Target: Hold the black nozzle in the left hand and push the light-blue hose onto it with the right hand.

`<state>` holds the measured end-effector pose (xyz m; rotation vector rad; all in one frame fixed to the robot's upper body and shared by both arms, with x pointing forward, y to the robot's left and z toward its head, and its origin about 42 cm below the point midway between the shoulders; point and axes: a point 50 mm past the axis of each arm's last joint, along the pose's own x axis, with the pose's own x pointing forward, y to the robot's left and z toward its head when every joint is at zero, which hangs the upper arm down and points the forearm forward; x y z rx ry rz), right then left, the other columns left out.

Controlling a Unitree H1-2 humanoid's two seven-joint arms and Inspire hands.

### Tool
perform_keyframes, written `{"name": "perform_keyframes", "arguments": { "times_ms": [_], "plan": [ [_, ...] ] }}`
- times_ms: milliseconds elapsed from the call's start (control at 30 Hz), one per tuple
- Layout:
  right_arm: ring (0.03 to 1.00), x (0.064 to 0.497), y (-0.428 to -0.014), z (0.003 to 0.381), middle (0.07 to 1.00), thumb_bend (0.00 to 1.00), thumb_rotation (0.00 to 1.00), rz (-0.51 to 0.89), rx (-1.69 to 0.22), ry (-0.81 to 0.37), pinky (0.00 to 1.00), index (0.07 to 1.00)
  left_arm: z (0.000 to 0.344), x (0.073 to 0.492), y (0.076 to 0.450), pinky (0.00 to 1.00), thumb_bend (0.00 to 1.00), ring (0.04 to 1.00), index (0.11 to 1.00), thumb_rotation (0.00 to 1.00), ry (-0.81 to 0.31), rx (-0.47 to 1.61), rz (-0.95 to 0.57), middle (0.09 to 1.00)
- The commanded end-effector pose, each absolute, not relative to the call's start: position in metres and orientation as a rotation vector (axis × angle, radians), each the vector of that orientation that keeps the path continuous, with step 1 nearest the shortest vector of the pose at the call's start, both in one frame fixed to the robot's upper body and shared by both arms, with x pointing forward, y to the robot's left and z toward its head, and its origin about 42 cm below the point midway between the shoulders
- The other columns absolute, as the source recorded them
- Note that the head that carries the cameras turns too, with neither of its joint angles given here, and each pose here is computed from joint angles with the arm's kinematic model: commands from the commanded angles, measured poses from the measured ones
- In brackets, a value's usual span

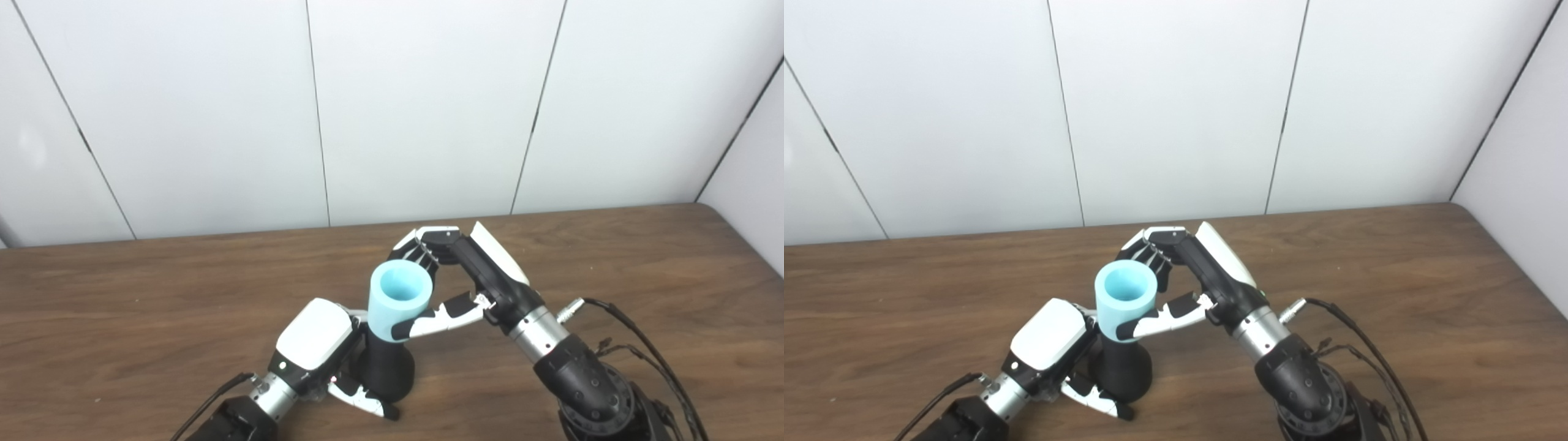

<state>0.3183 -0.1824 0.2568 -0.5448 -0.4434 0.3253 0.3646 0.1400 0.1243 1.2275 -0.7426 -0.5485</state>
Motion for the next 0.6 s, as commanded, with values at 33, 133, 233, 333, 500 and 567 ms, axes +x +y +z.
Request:
{"name": "perform_keyframes", "arguments": {
  "times_ms": [33, 133, 233, 333, 500, 567],
  "plan": [
    [0.401, 0.3205, -0.1779, 0.2610, 0.467, 0.52, 0.00, 0.343, -0.545, -0.482, 0.29, 0.525, 0.1008, 0.3460, 0.1333, 0.14, 0.53, 0.197, 0.479, 0.00, -0.696, 1.232, -0.619, 0.471],
    [0.400, 0.3214, -0.1769, 0.2601, 0.468, 0.52, 0.00, 0.345, -0.540, -0.479, 0.29, 0.526, 0.1001, 0.3463, 0.1331, 0.14, 0.53, 0.191, 0.479, 0.00, -0.697, 1.228, -0.617, 0.471],
    [0.402, 0.3222, -0.1757, 0.2598, 0.468, 0.52, 0.00, 0.349, -0.544, -0.483, 0.30, 0.526, 0.1004, 0.3466, 0.1328, 0.13, 0.53, 0.186, 0.479, 0.00, -0.701, 1.228, -0.614, 0.471],
    [0.402, 0.3227, -0.1748, 0.2592, 0.468, 0.52, 0.00, 0.355, -0.545, -0.486, 0.30, 0.526, 0.1003, 0.3466, 0.1329, 0.14, 0.53, 0.189, 0.479, 0.00, -0.701, 1.229, -0.614, 0.471],
    [0.405, 0.3223, -0.1739, 0.2581, 0.466, 0.52, 0.00, 0.361, -0.552, -0.474, 0.30, 0.524, 0.1014, 0.3459, 0.1328, 0.13, 0.53, 0.188, 0.479, 0.00, -0.699, 1.229, -0.612, 0.471],
    [0.406, 0.3220, -0.1740, 0.2571, 0.465, 0.52, 0.00, 0.363, -0.554, -0.465, 0.30, 0.524, 0.1017, 0.3458, 0.1329, 0.13, 0.53, 0.185, 0.479, 0.00, -0.701, 1.227, -0.611, 0.471]
  ]
}}
